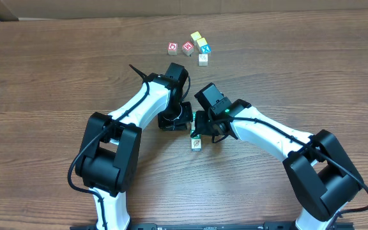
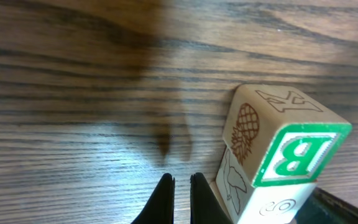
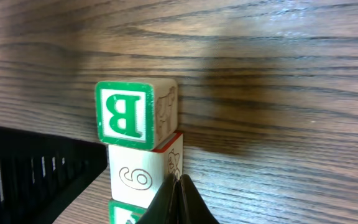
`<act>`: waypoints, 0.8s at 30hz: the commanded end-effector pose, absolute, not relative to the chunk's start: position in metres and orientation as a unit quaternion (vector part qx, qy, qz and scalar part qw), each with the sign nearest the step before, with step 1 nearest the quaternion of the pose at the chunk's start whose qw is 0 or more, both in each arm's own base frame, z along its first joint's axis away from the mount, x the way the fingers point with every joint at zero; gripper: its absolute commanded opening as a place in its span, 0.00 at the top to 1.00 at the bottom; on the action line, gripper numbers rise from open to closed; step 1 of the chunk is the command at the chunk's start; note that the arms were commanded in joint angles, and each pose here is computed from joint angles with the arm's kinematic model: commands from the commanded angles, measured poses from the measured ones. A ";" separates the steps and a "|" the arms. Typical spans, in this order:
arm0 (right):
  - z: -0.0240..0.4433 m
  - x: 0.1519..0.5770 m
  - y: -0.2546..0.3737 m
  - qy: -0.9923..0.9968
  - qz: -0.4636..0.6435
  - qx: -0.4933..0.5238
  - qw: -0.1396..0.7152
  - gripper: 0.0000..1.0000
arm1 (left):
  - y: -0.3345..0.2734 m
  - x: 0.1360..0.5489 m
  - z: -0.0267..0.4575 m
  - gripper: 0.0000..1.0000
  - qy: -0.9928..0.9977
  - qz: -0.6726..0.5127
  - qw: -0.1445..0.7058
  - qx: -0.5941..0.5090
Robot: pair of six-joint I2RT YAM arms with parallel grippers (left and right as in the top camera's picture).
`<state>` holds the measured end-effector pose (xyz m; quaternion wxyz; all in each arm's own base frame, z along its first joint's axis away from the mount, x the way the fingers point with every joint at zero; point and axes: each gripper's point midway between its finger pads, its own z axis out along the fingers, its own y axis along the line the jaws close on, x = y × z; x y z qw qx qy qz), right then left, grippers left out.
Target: Flip 5 blocks
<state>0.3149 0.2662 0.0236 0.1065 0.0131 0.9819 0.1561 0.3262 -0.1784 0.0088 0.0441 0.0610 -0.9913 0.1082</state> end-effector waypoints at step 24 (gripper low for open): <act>0.031 0.305 0.251 0.987 0.140 0.038 0.073 0.96 | -0.166 0.325 0.002 0.96 -0.992 0.088 0.050 0.072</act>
